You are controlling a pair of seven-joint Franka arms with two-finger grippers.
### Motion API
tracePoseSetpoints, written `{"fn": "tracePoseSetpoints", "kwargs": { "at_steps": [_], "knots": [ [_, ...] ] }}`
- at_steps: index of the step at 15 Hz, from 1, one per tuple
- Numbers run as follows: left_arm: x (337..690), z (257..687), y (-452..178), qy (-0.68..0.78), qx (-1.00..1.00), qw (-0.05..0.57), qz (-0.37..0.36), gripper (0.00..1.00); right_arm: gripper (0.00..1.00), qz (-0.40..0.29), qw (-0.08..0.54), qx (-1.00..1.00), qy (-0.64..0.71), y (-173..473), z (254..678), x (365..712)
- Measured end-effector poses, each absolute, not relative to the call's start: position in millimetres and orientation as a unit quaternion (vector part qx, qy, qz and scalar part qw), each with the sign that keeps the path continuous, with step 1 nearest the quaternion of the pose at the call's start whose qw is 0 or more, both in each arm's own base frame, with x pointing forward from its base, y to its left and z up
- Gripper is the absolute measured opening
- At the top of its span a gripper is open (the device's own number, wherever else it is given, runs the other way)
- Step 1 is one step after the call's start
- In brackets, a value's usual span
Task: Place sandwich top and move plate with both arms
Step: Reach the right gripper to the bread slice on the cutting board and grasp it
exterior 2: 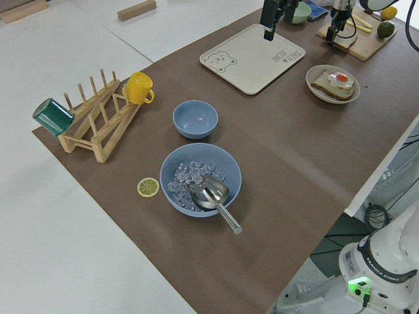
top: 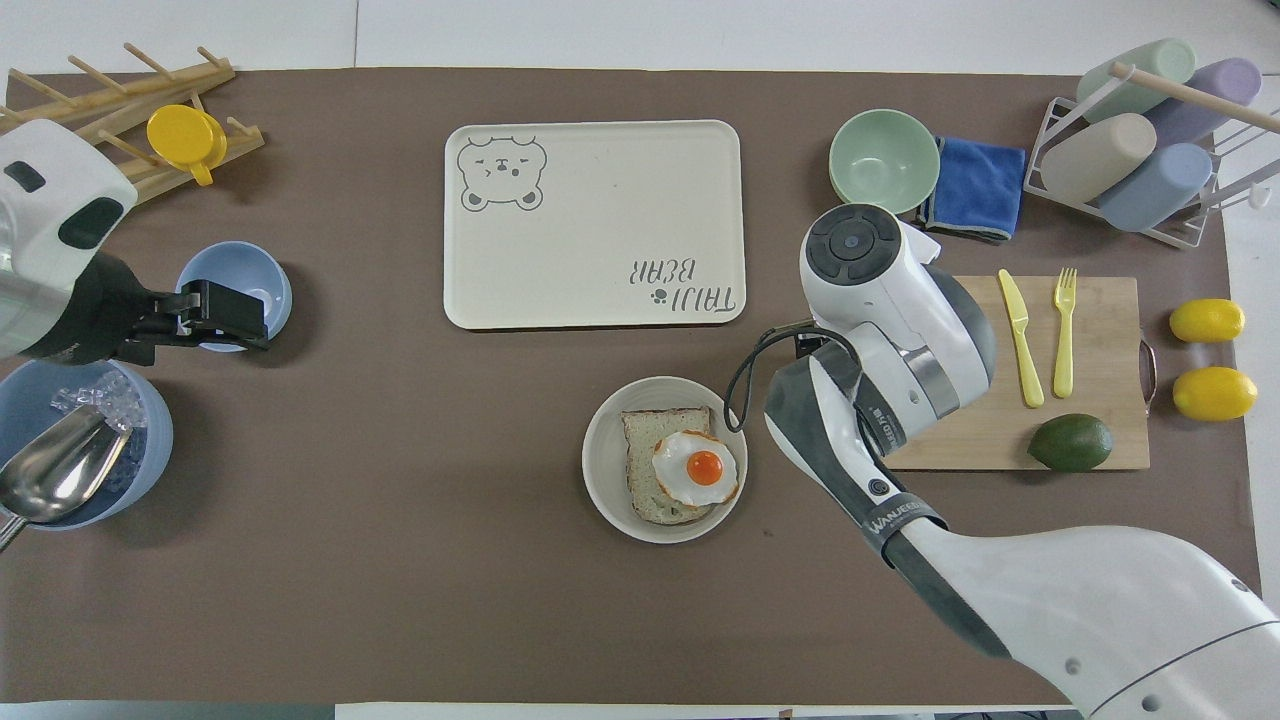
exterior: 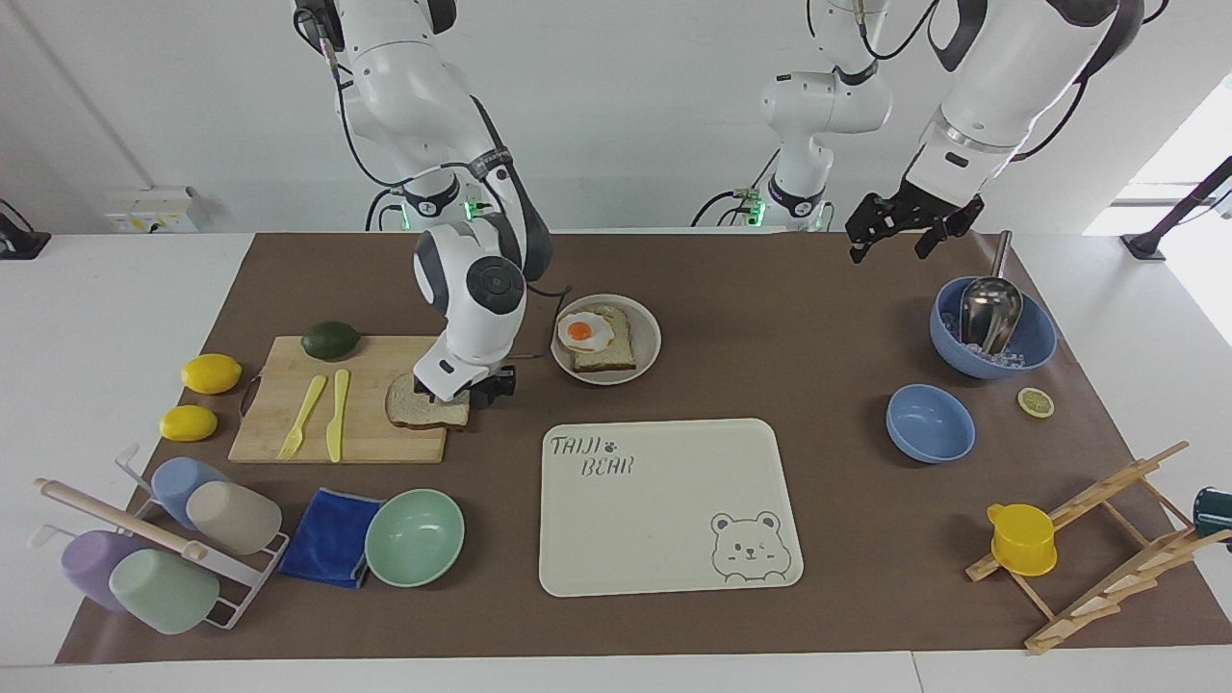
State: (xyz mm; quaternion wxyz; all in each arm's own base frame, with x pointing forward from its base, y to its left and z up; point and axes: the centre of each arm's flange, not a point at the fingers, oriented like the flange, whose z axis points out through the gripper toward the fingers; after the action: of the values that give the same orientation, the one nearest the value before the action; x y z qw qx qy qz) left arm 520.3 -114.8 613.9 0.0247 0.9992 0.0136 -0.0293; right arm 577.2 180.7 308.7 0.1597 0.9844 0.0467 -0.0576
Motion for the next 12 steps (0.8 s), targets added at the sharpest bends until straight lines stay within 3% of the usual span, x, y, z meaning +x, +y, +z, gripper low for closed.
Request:
{"fn": "tracePoseSetpoints", "kwargs": {
  "at_steps": [12],
  "knots": [
    [520.8,614.0,-113.5,0.015,0.999,0.025,-0.028,1.0,0.78,-0.071,0.176,0.98,0.061,173.3,292.5,557.1]
  ]
}}
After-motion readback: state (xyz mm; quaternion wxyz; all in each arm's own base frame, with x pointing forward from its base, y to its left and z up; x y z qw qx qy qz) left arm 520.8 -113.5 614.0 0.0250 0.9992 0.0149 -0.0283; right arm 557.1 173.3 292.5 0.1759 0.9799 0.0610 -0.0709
